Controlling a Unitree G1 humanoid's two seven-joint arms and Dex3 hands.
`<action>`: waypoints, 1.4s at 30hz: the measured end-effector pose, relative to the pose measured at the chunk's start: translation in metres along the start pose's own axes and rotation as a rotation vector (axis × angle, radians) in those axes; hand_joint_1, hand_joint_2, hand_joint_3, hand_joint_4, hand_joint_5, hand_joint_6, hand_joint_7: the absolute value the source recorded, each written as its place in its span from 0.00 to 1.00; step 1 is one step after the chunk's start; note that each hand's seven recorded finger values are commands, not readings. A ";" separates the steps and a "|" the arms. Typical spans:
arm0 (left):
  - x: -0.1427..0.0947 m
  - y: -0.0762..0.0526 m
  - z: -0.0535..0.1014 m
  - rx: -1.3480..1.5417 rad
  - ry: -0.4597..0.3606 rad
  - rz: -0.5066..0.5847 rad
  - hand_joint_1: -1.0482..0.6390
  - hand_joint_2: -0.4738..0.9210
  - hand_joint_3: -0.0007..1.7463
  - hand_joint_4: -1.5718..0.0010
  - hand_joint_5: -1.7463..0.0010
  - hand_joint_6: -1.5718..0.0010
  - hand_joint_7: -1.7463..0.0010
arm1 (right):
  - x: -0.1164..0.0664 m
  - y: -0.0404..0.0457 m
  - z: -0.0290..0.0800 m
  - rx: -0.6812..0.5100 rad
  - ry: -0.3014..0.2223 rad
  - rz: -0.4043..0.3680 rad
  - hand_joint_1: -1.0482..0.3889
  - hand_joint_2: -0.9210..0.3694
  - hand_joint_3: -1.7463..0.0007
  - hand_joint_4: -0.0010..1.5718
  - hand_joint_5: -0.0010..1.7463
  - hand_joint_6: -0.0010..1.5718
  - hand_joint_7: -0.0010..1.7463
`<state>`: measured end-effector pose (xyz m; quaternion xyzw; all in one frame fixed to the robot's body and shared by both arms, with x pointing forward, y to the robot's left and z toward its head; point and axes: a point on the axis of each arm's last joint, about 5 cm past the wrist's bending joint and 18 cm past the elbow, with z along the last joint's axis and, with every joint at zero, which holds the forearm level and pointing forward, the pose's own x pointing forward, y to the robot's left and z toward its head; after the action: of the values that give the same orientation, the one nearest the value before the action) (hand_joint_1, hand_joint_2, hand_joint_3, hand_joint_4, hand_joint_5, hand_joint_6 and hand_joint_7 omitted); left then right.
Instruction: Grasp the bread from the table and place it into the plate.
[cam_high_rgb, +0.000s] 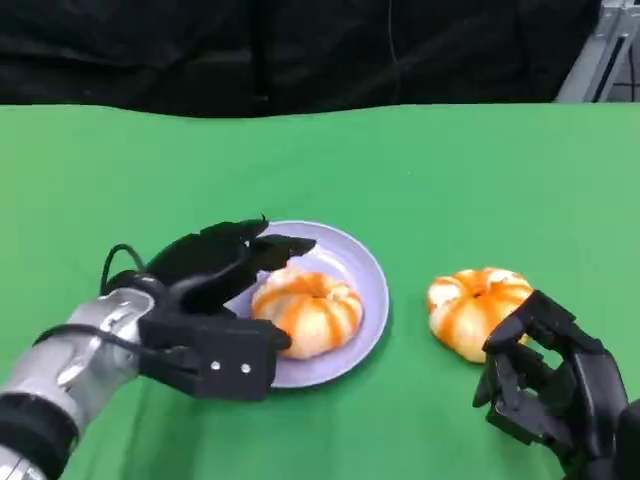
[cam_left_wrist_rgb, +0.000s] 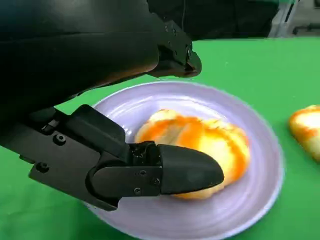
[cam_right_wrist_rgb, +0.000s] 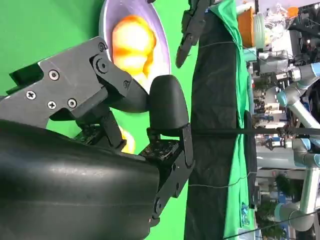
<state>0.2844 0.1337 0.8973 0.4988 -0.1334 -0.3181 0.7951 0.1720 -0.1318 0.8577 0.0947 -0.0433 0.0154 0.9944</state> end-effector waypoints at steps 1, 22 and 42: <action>-0.003 0.002 0.001 -0.030 -0.007 0.021 0.22 1.00 0.26 0.81 0.95 0.73 0.97 | 0.000 0.0000 0.000 -0.003 0.001 -0.002 0.63 0.23 0.38 0.53 1.00 0.41 0.90; -0.107 0.012 -0.014 -1.139 0.055 0.213 0.65 0.84 0.66 0.46 0.00 0.54 0.00 | 0.001 0.0013 0.001 -0.001 -0.009 0.008 0.63 0.24 0.37 0.54 1.00 0.41 0.91; -0.155 -0.019 -0.049 -1.512 0.123 0.273 0.65 0.87 0.74 0.45 0.00 0.54 0.00 | 0.004 0.0013 0.001 0.001 0.010 0.008 0.64 0.23 0.37 0.53 1.00 0.40 0.92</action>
<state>0.1851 0.2615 0.8743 -0.1841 0.1044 -0.1936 0.9580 0.1755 -0.1306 0.8591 0.0951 -0.0388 0.0198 0.9945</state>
